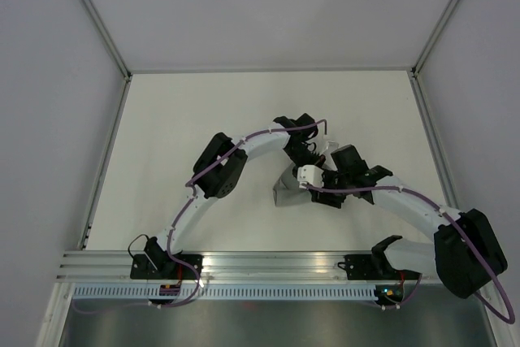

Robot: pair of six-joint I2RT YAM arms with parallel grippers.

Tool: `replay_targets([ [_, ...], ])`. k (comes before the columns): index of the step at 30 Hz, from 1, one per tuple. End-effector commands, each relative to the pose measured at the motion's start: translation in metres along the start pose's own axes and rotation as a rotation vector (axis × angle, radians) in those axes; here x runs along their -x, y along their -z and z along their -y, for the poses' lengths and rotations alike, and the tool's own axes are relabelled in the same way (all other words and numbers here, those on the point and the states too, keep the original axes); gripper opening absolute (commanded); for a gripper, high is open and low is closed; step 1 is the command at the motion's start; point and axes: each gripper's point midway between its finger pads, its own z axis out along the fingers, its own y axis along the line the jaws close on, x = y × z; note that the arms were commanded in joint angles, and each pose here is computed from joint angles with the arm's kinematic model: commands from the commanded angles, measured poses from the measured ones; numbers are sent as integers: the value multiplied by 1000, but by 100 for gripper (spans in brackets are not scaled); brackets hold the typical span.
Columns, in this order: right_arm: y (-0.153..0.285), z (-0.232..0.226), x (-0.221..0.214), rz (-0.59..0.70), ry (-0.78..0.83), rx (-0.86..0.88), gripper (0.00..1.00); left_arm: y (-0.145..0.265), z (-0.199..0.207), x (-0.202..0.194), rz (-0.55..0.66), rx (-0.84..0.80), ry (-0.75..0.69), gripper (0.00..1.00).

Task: Fold the napkin, place the utensils inside, and roll it up
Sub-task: Roll the napkin with the utensil

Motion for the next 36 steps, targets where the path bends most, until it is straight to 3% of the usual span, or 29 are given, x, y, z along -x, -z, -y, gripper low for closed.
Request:
replay_targets([
  [1,-8,9,-1,-34,4,-56,61,-23,-75,-71,-217,244,228,4],
  [5,-15,12,-12,-87,-16,-64,49,-22,-72,-69,-208,227,230,8],
  [9,-18,13,-16,-108,-38,-62,22,-19,-68,-60,-163,213,257,21],
  [11,-18,14,-16,-112,-44,-57,11,-15,-63,-48,-99,190,257,29],
  [14,-20,9,-18,-108,-72,-2,4,0,-54,-22,41,175,256,37],
  [19,-18,18,-24,-82,-127,63,0,42,-40,22,348,100,343,42],
  [20,-17,17,-26,-86,-142,83,1,42,-43,12,367,97,382,42],
  [22,-17,24,-29,-82,-158,111,1,68,-33,36,507,86,348,42],
  [26,-21,25,-35,-94,-204,192,1,89,-34,35,626,190,312,40],
  [28,-27,29,-37,-103,-220,221,1,113,-27,46,750,250,256,39],
  [29,-30,28,-38,-110,-233,254,0,124,-27,44,821,287,244,39],
  [30,-32,21,-41,-118,-245,286,1,118,-38,32,807,310,281,39],
  [35,-39,21,-38,-122,-266,397,0,151,-20,22,1001,402,168,38],
  [36,-43,26,-37,-118,-282,420,1,163,-26,20,1051,506,139,38],
])
